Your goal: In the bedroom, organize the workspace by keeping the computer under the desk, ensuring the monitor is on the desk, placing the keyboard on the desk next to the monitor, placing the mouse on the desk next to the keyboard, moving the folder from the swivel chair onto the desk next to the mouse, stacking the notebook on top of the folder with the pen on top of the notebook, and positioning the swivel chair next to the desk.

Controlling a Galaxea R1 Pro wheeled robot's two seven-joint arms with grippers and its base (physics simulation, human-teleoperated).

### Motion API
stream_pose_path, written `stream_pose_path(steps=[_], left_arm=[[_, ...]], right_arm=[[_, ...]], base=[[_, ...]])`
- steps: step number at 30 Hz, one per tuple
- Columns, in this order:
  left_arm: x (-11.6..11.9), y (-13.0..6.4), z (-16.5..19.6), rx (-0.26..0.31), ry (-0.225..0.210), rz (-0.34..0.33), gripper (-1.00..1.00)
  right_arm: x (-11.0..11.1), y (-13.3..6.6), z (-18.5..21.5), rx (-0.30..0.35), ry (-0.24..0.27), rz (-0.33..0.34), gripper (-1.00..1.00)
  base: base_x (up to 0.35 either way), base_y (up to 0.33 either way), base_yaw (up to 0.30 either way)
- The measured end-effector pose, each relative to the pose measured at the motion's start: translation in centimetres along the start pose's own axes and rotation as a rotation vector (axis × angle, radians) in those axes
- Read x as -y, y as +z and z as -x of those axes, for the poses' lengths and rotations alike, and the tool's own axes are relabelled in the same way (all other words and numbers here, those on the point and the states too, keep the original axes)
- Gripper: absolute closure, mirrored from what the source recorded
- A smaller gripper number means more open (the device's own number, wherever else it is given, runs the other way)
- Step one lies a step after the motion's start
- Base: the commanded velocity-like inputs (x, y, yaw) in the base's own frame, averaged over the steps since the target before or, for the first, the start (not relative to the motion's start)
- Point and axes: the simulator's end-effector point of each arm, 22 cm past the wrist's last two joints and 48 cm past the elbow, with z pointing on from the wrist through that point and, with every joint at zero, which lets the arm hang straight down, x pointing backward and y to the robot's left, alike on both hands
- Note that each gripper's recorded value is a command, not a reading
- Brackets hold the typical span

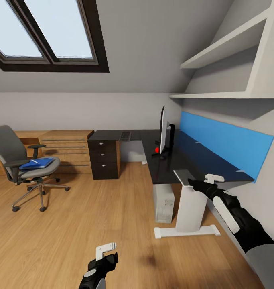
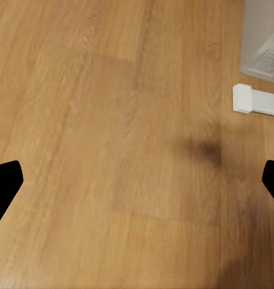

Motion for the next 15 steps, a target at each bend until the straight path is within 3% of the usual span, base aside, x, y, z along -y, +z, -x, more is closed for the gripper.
stream_pose_path(steps=[15], left_arm=[[-0.5, 1.8, -2.3, 0.000, -0.001, 0.000, -1.00]], right_arm=[[0.6, 0.5, -2.9, 0.000, 0.000, 0.000, -1.00]], base=[[0.000, 0.000, 0.000]])
